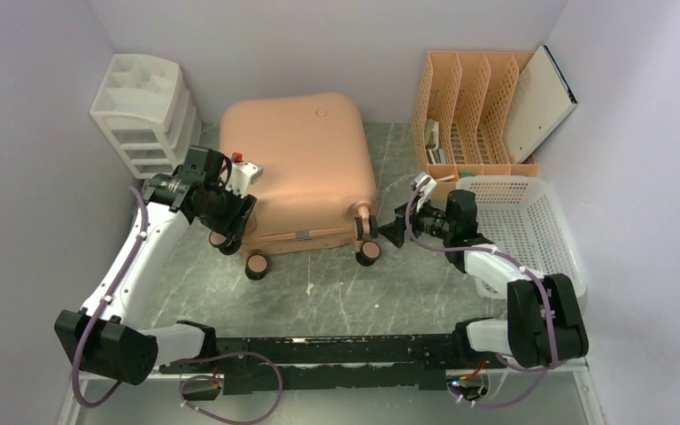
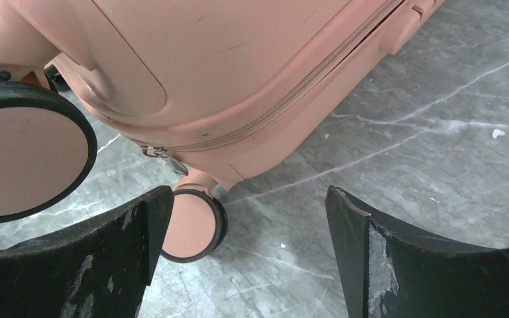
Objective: Open, take out, and arrange the luggage
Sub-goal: Adjust the luggage at the center of the board.
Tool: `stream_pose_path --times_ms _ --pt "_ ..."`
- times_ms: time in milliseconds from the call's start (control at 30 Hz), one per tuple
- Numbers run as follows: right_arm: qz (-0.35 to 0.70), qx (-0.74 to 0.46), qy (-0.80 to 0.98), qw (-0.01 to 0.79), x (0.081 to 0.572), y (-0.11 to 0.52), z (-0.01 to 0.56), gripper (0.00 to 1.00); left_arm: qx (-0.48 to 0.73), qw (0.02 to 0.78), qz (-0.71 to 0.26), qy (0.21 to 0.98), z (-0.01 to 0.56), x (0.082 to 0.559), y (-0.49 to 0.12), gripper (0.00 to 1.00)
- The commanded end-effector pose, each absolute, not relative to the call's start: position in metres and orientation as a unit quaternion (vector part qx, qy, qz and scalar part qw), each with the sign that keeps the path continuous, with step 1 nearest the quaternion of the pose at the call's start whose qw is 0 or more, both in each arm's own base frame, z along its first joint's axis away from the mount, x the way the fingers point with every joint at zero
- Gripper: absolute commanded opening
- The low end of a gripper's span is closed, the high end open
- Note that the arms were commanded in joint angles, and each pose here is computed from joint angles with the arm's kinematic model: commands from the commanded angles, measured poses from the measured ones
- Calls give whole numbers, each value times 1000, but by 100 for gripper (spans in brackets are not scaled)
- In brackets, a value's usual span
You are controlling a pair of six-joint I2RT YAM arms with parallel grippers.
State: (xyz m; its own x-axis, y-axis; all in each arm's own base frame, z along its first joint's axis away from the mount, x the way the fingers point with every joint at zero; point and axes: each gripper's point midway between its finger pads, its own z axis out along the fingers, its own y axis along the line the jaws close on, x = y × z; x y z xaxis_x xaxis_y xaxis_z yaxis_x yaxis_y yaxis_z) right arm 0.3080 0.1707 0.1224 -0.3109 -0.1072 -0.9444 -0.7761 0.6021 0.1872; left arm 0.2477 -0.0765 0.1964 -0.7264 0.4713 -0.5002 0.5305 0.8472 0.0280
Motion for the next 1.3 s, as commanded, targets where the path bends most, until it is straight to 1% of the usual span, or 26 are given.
stream_pose_path --times_ms 0,100,333,567,767,867,900,967,1167,1267 --pt "362 -298 714 520 310 180 137 90 355 338 -167 855 238 272 -134 5" --pt "374 -288 719 510 308 185 134 89 357 353 -178 846 249 275 -139 5" --pt "388 -286 726 491 306 198 127 84 366 356 -199 836 255 277 -148 5" --pt "398 -299 722 482 297 207 119 84 373 370 -223 822 268 278 -156 5" --pt "408 -319 712 474 290 221 114 79 370 371 -243 816 271 278 -157 5" --pt "396 -318 718 475 296 222 111 76 369 371 -246 816 270 277 -157 5" --pt "395 -315 721 474 298 222 109 75 370 373 -247 814 271 276 -157 5" --pt "397 -320 722 468 299 224 107 67 369 375 -249 813 272 276 -157 5" --pt "383 -308 726 480 306 221 108 58 365 378 -248 814 271 276 -155 5" --pt "376 -295 729 490 312 217 113 57 364 380 -246 814 272 275 -153 5"
